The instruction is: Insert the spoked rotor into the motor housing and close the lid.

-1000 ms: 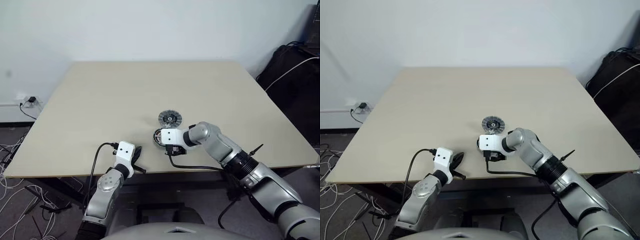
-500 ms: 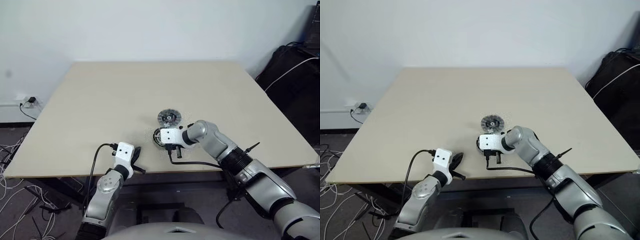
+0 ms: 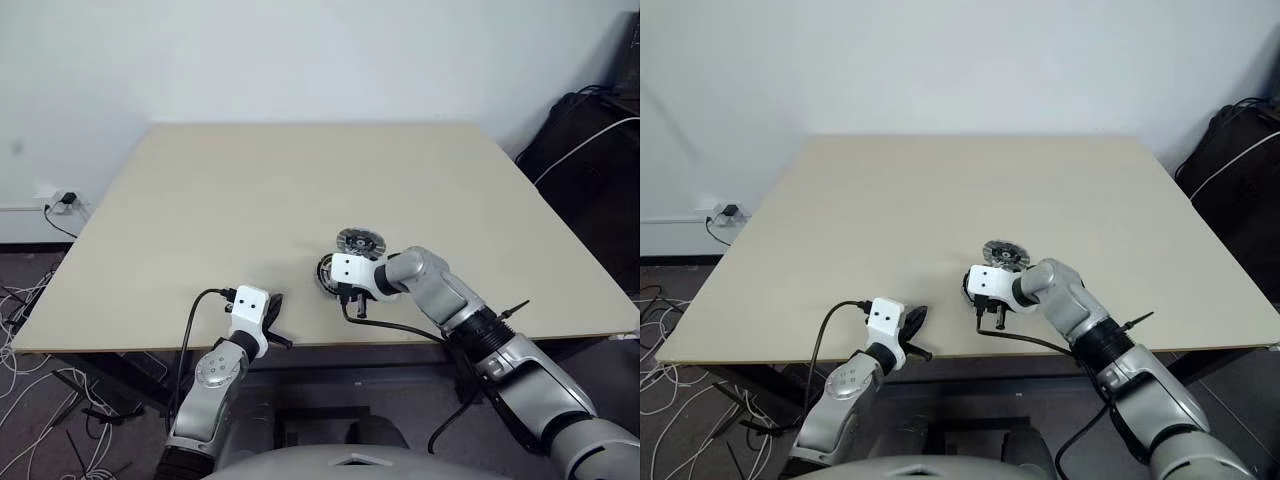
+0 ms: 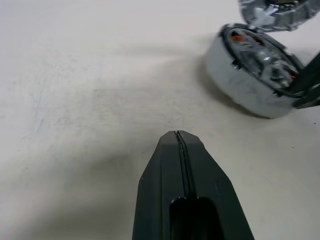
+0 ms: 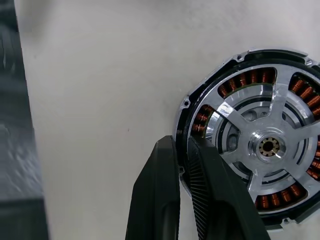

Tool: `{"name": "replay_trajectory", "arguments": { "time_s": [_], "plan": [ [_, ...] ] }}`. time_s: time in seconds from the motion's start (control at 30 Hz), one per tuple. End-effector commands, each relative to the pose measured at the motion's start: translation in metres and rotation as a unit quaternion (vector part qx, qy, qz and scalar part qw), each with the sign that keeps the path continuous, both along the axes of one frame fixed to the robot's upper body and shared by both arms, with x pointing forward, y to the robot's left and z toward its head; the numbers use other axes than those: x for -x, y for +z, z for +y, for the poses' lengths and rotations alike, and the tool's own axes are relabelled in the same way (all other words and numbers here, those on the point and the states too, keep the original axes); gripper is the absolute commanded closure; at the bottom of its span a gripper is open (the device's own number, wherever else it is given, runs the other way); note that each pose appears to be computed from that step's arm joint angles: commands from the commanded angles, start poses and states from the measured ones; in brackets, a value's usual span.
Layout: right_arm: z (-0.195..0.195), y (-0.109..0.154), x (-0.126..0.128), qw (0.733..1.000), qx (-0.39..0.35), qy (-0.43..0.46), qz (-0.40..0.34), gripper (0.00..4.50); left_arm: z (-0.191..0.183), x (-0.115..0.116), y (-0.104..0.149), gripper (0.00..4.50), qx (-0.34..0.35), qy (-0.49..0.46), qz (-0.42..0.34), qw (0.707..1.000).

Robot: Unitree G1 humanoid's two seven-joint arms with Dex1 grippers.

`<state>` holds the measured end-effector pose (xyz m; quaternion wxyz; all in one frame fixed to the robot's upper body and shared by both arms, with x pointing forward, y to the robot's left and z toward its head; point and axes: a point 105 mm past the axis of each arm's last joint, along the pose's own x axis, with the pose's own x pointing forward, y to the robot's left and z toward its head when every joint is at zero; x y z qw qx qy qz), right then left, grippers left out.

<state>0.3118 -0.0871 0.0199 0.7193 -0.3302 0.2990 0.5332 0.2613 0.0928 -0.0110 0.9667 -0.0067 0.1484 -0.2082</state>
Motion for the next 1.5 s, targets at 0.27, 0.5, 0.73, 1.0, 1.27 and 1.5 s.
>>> {"name": "replay_trajectory", "arguments": {
  "time_s": [0.27, 0.5, 0.73, 1.0, 1.27, 1.5],
  "plan": [
    [0.005, 0.031, 0.012, 0.988, -0.076, -0.131, 0.022, 4.45, -0.009, -0.005, 0.013, 4.5, 0.012, -0.012, -0.027, 1.0],
    [0.015, 0.033, 0.011, 0.962, -0.115, -0.233, 0.084, 4.45, -0.009, -0.005, 0.012, 4.5, 0.013, -0.012, -0.025, 1.0],
    [0.031, 0.042, 0.009, 0.928, -0.161, -0.302, 0.146, 4.45, -0.006, -0.005, 0.012, 4.5, 0.014, -0.005, -0.026, 1.0],
    [0.038, 0.031, -0.001, 0.902, -0.165, -0.364, 0.165, 4.45, -0.006, -0.004, 0.012, 4.5, 0.016, -0.002, -0.025, 1.0],
    [0.04, 0.017, -0.012, 0.885, -0.167, -0.404, 0.161, 4.45, -0.005, -0.003, 0.012, 4.5, 0.014, -0.001, -0.024, 1.0],
    [0.059, 0.024, -0.011, 0.884, -0.205, -0.385, 0.171, 3.73, -0.005, -0.003, 0.012, 4.5, 0.012, -0.002, -0.025, 1.0]
  ]
}}
